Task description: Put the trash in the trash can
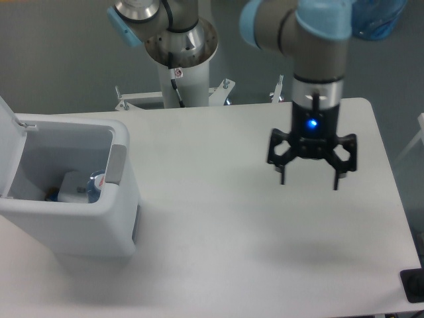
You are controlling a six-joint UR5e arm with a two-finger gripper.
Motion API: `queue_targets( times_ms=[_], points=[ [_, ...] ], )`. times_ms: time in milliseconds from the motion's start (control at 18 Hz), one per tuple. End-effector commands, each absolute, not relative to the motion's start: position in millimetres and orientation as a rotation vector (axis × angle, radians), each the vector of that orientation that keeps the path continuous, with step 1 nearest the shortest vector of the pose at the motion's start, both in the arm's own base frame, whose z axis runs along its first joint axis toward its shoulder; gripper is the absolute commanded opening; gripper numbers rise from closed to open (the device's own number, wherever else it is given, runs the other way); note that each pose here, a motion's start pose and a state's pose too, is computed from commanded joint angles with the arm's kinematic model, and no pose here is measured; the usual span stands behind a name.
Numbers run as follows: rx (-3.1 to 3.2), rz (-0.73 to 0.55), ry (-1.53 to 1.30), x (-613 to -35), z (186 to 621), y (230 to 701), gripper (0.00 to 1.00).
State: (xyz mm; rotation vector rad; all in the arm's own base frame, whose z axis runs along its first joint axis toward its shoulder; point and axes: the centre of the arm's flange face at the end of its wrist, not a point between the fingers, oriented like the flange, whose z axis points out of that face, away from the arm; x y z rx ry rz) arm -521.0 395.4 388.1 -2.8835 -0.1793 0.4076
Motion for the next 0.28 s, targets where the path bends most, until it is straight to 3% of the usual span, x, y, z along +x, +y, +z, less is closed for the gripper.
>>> queue_targets(
  times_ms=[111, 278],
  points=[
    [-2.937, 0.432, -0.052, -522.6, 389.2, 393.4, 1.0],
    [-2.989, 0.367, 0.038, -523.8, 379.9, 389.8, 1.0]
  ],
)
